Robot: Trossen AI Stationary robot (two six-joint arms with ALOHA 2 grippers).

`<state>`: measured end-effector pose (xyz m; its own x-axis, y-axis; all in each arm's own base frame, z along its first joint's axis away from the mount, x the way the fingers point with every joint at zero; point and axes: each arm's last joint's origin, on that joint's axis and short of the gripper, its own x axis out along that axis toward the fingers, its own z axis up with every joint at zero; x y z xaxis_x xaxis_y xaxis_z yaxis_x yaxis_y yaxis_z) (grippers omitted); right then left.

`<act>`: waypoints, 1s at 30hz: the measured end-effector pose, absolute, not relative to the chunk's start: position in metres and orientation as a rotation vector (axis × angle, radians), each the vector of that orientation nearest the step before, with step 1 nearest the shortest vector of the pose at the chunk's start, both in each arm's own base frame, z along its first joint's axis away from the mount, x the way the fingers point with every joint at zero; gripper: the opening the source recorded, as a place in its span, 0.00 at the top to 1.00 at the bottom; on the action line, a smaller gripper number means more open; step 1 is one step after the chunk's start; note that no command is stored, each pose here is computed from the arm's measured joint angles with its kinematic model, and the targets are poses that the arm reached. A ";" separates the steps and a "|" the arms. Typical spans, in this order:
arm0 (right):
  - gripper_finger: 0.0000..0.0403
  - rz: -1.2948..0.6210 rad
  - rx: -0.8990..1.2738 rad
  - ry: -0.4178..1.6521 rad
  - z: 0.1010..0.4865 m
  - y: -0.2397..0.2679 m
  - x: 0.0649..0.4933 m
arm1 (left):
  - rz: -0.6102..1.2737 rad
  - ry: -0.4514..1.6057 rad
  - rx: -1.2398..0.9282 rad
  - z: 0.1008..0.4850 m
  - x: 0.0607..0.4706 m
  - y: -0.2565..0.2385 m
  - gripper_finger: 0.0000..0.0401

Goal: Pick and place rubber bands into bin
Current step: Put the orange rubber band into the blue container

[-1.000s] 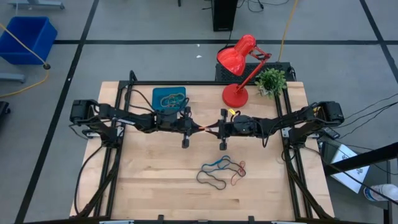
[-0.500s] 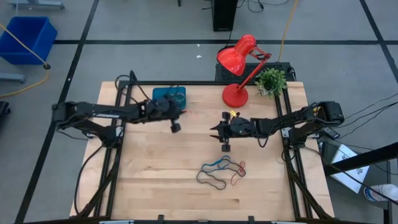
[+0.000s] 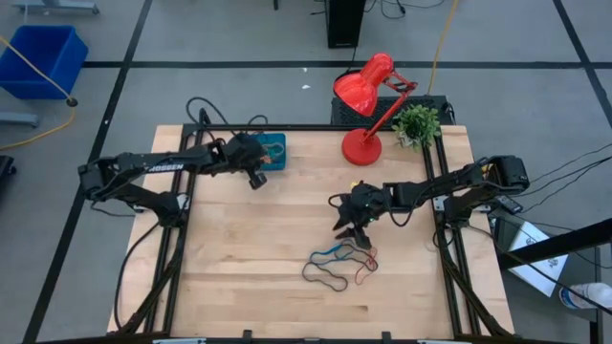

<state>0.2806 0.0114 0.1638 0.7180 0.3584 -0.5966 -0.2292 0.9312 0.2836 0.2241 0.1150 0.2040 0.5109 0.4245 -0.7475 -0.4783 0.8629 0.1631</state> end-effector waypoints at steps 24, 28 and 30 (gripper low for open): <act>0.67 0.243 0.060 0.802 0.134 0.026 0.257 | 0.568 0.991 -0.076 0.179 0.225 0.133 0.97; 0.67 0.259 0.069 0.807 0.134 0.033 0.256 | 0.572 0.989 -0.082 0.179 0.225 0.133 0.96; 0.67 0.264 0.064 0.808 0.134 0.036 0.256 | 0.572 0.989 -0.082 0.179 0.225 0.133 0.93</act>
